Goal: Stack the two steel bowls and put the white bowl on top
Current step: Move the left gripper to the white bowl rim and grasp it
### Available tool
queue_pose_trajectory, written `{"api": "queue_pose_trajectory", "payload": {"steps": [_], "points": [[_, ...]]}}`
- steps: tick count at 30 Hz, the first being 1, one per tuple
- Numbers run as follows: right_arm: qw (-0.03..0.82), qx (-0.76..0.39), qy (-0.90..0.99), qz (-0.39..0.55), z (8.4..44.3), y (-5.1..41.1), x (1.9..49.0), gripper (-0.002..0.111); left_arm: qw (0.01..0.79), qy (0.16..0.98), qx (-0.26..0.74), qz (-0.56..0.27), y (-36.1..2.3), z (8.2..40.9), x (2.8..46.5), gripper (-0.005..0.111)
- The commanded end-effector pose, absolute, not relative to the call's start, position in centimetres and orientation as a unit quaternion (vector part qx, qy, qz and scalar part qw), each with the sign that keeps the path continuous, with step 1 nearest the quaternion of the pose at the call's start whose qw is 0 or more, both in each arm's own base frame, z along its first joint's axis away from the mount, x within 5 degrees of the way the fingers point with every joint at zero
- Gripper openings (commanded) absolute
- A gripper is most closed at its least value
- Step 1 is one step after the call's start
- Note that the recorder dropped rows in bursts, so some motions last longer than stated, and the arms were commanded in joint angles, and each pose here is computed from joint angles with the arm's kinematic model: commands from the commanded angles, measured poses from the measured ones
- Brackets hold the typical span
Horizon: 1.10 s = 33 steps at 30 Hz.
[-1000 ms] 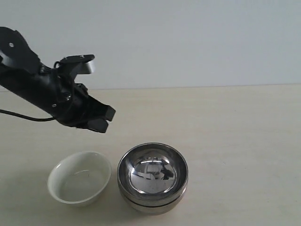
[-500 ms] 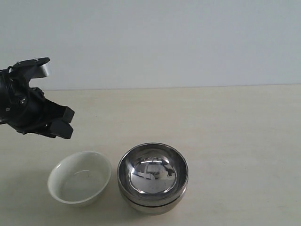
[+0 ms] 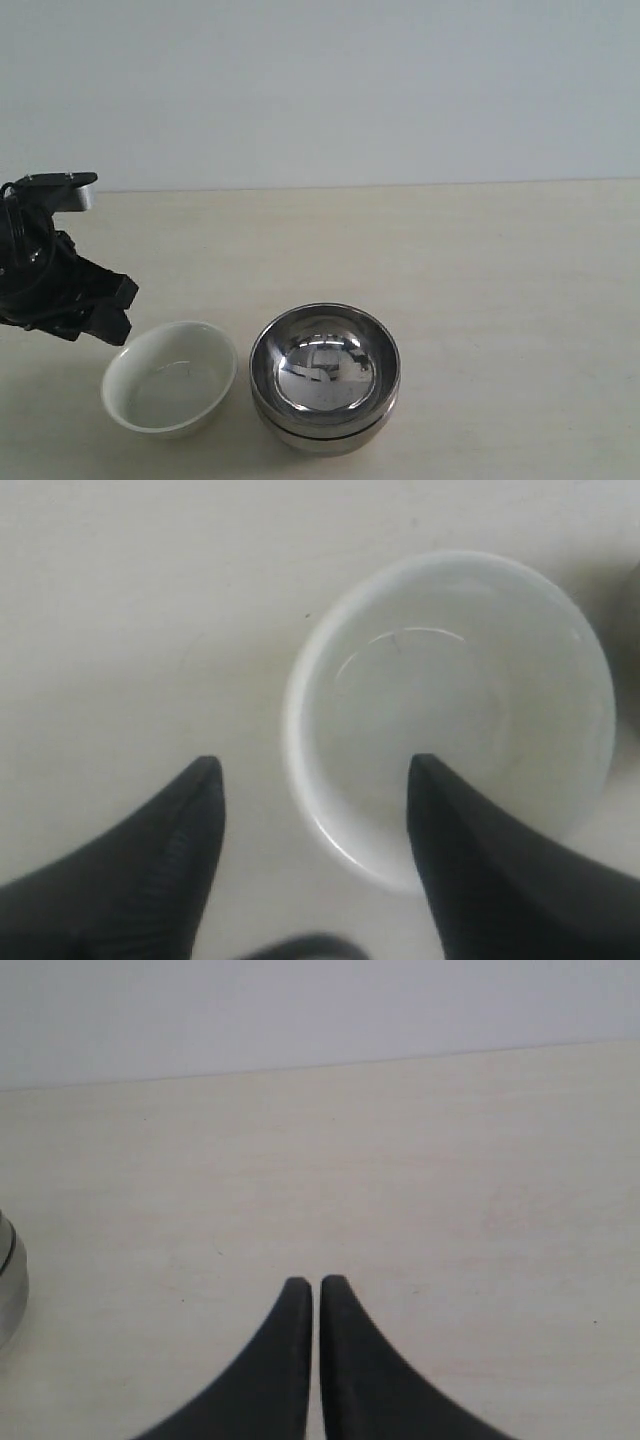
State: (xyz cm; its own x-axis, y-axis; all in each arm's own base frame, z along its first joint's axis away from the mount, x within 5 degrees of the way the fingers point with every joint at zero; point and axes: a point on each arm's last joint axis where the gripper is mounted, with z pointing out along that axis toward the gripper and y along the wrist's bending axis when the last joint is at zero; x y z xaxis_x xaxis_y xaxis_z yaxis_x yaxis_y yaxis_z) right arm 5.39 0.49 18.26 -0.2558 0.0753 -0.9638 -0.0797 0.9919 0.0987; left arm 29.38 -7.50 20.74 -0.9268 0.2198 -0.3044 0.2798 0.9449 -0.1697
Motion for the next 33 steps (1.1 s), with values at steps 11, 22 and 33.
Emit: {"api": "queue_pose_trajectory", "payload": {"steps": [11, 22, 33], "points": [[0.615, -0.005, 0.786, 0.062, 18.4, 0.5, 5.4, 0.0, 0.091, 0.985, 0.108, -0.099, -7.5, 16.8, 30.1, 0.053], [0.615, -0.005, 0.786, 0.062, 18.4, 0.5, 5.4, 0.0, 0.064, 0.988, 0.101, -0.096, -7.6, 14.4, 30.6, 0.053], [0.615, -0.005, 0.786, 0.062, 18.4, 0.5, 5.4, 0.0, 0.069, 0.987, 0.086, -0.119, -8.1, 12.6, 31.3, 0.005]]}}
